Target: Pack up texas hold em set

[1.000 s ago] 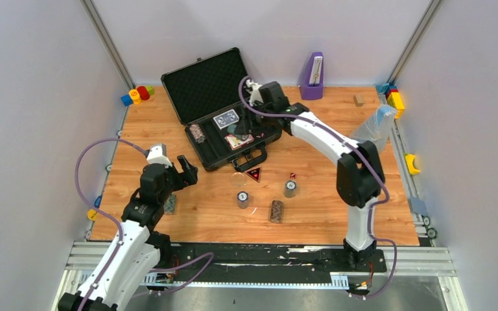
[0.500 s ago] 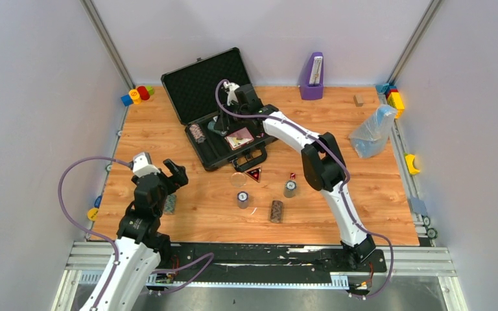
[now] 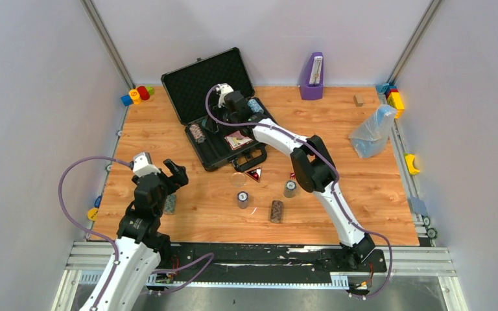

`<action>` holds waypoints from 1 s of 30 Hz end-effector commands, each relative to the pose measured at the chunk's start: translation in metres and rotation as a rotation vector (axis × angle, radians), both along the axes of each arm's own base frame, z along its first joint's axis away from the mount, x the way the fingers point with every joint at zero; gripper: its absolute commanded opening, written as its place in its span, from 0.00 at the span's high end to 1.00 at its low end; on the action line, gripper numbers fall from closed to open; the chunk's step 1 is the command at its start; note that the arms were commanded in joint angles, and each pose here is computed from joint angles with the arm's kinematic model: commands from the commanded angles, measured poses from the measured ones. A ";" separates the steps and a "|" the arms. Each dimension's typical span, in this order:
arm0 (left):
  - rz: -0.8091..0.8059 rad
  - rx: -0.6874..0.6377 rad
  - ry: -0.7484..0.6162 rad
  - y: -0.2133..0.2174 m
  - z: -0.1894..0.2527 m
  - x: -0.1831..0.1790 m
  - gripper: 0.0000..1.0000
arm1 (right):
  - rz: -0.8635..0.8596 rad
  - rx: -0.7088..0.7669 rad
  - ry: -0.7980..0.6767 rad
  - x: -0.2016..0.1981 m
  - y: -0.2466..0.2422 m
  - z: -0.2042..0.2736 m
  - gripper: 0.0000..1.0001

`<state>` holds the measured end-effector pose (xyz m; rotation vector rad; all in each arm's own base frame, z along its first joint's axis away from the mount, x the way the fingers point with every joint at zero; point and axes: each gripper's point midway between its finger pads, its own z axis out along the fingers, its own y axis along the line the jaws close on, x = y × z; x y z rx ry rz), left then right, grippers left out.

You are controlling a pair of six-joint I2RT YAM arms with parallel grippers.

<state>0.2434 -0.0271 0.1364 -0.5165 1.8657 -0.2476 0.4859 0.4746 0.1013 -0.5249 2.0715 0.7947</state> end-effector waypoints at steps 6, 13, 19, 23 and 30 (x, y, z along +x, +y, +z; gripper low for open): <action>0.012 0.002 -0.008 0.002 0.000 0.003 0.00 | -0.048 0.092 -0.192 0.009 0.005 0.080 0.26; -0.004 0.008 0.003 -0.001 -0.001 0.005 0.00 | -0.092 0.059 -0.237 -0.027 -0.046 0.134 0.29; -0.145 0.023 -0.007 -0.022 0.000 0.009 0.00 | -0.184 -0.005 -0.192 -0.072 -0.131 0.139 0.31; -0.297 0.018 -0.020 -0.046 0.002 0.010 0.00 | -0.218 -0.083 -0.140 -0.110 -0.180 0.119 0.28; -0.402 0.007 -0.024 -0.064 0.003 0.010 0.00 | -0.291 -0.125 -0.063 -0.177 -0.243 0.080 0.18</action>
